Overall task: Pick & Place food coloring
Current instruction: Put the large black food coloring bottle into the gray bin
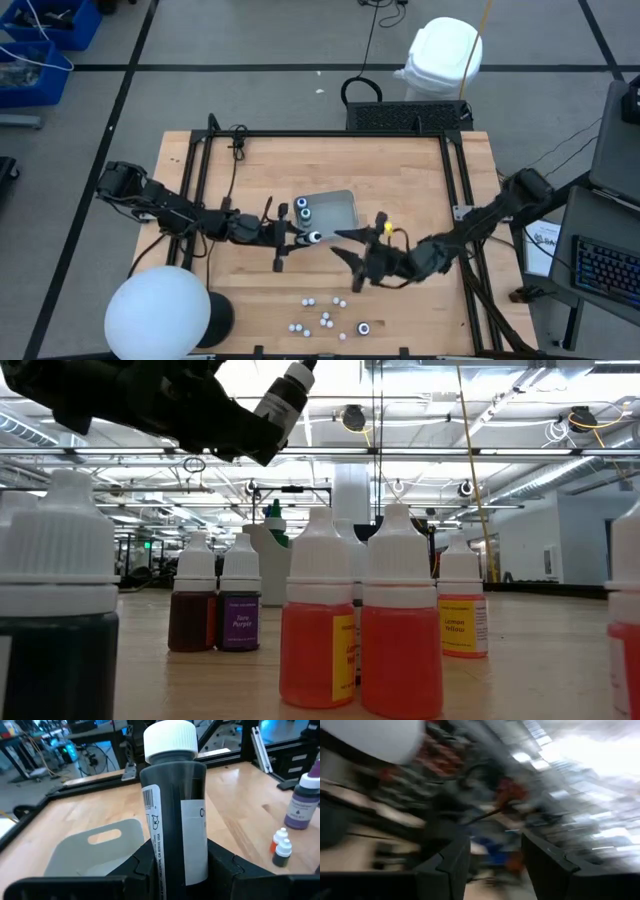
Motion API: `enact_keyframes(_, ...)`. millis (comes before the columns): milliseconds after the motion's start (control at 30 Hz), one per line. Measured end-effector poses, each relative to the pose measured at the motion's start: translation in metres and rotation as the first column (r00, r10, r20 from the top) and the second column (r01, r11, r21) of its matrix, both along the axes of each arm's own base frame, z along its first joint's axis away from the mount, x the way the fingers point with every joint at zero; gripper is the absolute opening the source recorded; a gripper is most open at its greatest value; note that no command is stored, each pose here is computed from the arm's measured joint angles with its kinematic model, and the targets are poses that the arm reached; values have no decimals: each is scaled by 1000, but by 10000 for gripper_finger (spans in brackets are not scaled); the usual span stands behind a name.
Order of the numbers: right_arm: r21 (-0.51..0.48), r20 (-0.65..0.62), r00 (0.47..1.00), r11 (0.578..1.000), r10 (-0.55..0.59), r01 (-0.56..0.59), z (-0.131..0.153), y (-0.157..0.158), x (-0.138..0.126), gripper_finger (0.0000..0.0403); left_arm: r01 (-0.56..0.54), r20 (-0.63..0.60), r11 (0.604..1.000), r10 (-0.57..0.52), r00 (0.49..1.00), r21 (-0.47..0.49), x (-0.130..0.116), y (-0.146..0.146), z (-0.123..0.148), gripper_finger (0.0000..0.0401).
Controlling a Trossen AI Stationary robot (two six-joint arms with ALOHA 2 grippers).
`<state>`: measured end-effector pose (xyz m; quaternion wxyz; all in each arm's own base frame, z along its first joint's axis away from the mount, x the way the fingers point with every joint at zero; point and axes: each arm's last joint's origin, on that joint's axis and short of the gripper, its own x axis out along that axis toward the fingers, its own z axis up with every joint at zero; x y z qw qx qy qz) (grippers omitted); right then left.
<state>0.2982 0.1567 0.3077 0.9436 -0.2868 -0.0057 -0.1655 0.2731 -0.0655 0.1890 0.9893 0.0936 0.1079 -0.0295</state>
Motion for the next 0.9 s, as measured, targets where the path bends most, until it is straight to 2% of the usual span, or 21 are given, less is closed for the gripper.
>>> enact_keyframes(67, 172, -44, 987, 975, 151, -142, 0, -10, -3, 165, -7, 5, 999, 7, 1000, 36, -1, -3, 0, 114)
enact_keyframes(133, 356, -93, 947, 899, 308, -257, -5, -21, -3, 165, -13, 19, 997, 11, 1000, 70, -1, -6, 1, 114)
enact_keyframes(200, 449, -142, 906, 842, 398, -300, -14, -32, 1, 165, -15, 41, 995, 11, 999, 94, -2, -8, 3, 114)
enact_keyframes(233, 465, -159, 899, 834, 408, -297, -21, -37, 4, 165, -14, 47, 995, 9, 999, 103, -2, -9, 4, 114)
enact_keyframes(367, 430, -163, 902, 851, 401, -301, -48, -52, 13, 166, -4, 65, 989, -5, 998, 147, -2, -11, 6, 114)
enact_keyframes(433, 409, -122, 901, 848, 416, -337, -53, -58, 13, 171, 2, 65, 986, -13, 998, 168, -3, -12, 6, 114)
enact_keyframes(600, 380, 30, 866, 796, 499, -471, -58, -68, 7, 196, 7, 65, 981, -20, 998, 196, -3, -12, 6, 114)
enact_keyframes(733, 385, 36, 876, 802, 481, -456, -66, -75, 4, 221, 7, 66, 981, -20, 998, 196, -3, -12, 6, 114)
enact_keyframes(900, 403, 43, 887, 804, 461, -437, -80, -80, 14, 247, 5, 73, 982, -20, 997, 190, -2, -12, 7, 114)
